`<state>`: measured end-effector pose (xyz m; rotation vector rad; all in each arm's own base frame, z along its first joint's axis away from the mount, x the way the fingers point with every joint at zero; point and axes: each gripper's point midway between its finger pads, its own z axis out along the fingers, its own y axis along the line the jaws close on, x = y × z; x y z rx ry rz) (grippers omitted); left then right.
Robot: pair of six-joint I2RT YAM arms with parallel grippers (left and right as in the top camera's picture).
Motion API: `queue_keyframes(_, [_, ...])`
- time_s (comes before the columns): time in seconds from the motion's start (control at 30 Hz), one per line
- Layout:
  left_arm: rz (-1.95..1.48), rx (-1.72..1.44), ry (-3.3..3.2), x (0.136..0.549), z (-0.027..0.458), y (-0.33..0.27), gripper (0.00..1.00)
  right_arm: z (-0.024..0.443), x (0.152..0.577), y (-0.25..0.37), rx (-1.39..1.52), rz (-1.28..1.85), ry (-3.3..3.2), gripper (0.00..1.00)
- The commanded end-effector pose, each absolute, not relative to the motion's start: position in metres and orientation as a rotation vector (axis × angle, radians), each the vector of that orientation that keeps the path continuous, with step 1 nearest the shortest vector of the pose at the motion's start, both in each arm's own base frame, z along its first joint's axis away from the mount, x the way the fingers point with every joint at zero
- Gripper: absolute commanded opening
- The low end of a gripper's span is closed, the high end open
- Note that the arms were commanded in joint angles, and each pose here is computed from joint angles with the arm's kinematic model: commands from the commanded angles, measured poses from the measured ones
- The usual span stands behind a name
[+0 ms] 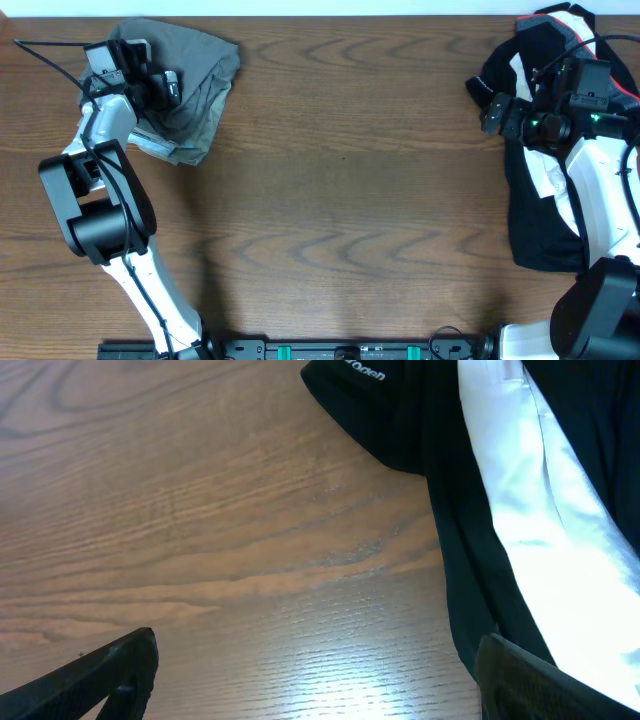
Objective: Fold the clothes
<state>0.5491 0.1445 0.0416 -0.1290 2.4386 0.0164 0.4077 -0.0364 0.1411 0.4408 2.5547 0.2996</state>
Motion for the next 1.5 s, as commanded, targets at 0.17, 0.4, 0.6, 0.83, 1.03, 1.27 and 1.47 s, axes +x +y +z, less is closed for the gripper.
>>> queue_keyframes(0.17, [0.052, -0.115, 2.348, 0.552, 0.099, 0.149, 0.98, 0.136, 0.405, -0.038, 0.428, 0.282, 2.574, 0.99])
queue_keyframes(0.4, [-0.016, -0.018, 2.228, 0.558, 0.162, 0.116, 0.98, 0.137, 0.407, -0.038, 0.427, 0.282, 2.566, 0.99])
queue_keyframes(0.6, [-0.131, 0.061, 2.265, 0.558, 0.144, 0.078, 0.98, 0.137, 0.407, -0.039, 0.426, 0.281, 2.566, 0.99])
queue_keyframes(0.83, [-0.162, 0.139, 2.316, 0.558, 0.116, 0.048, 0.98, 0.137, 0.407, -0.039, 0.426, 0.281, 2.565, 0.99])
queue_keyframes(1.03, [-0.206, 0.146, 2.424, 0.552, 0.065, 0.036, 0.98, 0.137, 0.407, -0.039, 0.426, 0.281, 2.564, 0.99])
queue_keyframes(1.27, [-0.205, 0.14, 2.464, 0.55, 0.042, 0.036, 0.98, 0.137, 0.407, -0.039, 0.426, 0.281, 2.564, 0.99])
queue_keyframes(1.47, [-0.2, 0.124, 2.411, 0.555, 0.071, 0.035, 0.98, 0.137, 0.407, -0.039, 0.426, 0.282, 2.564, 0.99])
